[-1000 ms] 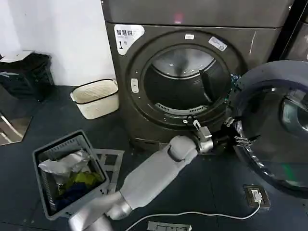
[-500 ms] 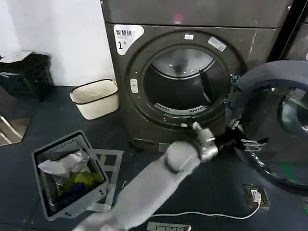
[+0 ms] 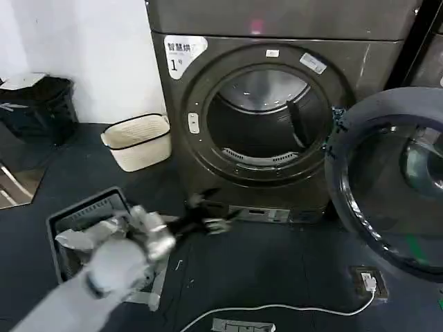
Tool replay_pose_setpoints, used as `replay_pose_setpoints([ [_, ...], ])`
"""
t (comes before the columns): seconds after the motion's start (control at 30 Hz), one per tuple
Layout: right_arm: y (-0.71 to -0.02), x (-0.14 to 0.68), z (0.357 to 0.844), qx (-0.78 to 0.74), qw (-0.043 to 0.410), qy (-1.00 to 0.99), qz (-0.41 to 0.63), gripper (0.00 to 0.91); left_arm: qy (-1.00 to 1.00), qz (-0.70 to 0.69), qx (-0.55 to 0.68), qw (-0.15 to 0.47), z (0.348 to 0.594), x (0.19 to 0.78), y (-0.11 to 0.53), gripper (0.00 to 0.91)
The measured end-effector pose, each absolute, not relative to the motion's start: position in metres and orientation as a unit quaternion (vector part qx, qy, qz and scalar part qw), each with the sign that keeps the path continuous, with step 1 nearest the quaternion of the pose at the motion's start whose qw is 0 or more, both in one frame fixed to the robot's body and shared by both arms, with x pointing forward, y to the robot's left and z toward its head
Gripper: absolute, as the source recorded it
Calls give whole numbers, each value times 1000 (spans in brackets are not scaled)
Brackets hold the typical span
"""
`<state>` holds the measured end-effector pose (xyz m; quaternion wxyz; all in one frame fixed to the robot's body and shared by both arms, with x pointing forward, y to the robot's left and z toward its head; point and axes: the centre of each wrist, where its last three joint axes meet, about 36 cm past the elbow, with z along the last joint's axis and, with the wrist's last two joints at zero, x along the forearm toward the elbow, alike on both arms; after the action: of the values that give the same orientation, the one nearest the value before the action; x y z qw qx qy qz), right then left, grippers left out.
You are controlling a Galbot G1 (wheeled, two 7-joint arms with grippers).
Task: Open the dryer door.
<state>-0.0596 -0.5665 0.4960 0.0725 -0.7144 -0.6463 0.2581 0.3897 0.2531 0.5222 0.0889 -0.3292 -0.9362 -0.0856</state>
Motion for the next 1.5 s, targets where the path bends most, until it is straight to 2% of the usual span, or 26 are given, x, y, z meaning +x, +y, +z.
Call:
replay_pose_setpoints([
  [0.3, -569, -37, 477, -691, 69, -679, 239, 907, -948, -110, -170, 244, 565, 375, 321, 907],
  [0.57, -571, -36, 465, -684, 65, -691, 225, 907, -943, -33, -64, 325, 605, 387, 367, 907],
  [0.87, -568, -37, 456, -677, 60, -698, 224, 907, -887, 64, 56, 454, 617, 406, 405, 907],
  [1.1, -567, -40, 455, -673, 55, -702, 224, 907, -859, 128, 88, 489, 624, 418, 431, 907],
  [1.5, -569, -46, 451, -689, 52, -690, 216, 907, -843, 164, 113, 499, 624, 426, 453, 907],
])
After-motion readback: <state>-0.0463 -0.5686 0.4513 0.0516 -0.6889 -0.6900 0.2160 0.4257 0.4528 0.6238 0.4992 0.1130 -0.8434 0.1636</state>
